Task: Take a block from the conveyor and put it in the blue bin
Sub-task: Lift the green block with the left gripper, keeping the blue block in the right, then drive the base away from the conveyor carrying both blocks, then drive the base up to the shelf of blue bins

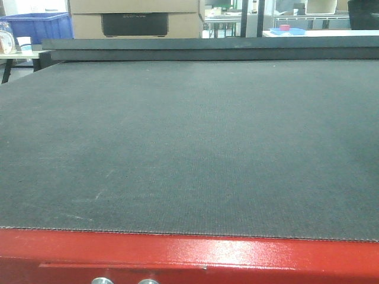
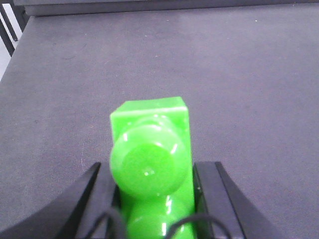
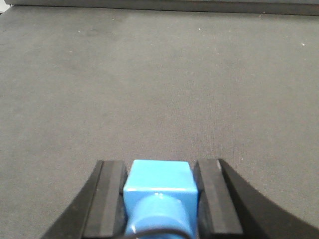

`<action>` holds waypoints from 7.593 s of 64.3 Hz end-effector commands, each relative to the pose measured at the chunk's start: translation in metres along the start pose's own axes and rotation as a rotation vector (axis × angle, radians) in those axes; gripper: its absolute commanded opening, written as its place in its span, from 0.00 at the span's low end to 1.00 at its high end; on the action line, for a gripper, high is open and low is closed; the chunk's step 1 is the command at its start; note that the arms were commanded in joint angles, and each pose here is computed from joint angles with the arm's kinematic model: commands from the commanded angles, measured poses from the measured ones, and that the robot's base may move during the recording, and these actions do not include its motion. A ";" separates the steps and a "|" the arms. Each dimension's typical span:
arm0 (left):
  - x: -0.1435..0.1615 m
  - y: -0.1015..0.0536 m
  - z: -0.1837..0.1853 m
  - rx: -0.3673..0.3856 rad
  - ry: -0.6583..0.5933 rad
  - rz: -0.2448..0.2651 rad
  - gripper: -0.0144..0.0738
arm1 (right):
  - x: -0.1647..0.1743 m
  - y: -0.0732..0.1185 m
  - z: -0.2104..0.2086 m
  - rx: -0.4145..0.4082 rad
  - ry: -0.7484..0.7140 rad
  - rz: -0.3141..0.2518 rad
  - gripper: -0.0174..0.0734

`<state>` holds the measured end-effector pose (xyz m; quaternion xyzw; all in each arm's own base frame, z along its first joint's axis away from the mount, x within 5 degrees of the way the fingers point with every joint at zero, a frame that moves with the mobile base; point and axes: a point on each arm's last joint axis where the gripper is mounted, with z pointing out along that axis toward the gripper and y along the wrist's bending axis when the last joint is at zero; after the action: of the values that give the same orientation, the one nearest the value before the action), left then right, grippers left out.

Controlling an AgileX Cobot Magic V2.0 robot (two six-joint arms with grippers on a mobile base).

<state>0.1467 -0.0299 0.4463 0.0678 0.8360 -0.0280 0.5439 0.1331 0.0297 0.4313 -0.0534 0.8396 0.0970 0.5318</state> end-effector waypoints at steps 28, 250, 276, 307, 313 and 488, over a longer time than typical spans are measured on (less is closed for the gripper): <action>-0.002 -0.001 -0.002 0.007 -0.032 -0.002 0.04 | -0.003 0.000 -0.003 0.004 -0.027 -0.010 0.01; -0.002 -0.001 -0.002 0.007 -0.033 -0.003 0.04 | -0.004 0.000 0.002 0.005 -0.025 -0.009 0.01; -0.002 -0.001 -0.002 0.007 -0.033 -0.003 0.04 | -0.004 0.000 0.002 0.003 -0.025 -0.010 0.01; -0.002 -0.001 -0.002 0.007 -0.033 -0.003 0.04 | -0.004 0.000 0.002 0.003 -0.025 -0.010 0.01; -0.002 -0.001 -0.002 0.007 -0.033 -0.003 0.04 | -0.004 0.000 0.002 0.003 -0.025 -0.010 0.01; -0.002 -0.001 -0.002 0.007 -0.033 -0.003 0.04 | -0.004 0.000 0.002 0.003 -0.025 -0.010 0.01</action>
<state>0.1467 -0.0295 0.4468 0.0687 0.8331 -0.0252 0.5483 0.1371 0.0308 0.4298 -0.0532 0.8422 0.0977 0.5276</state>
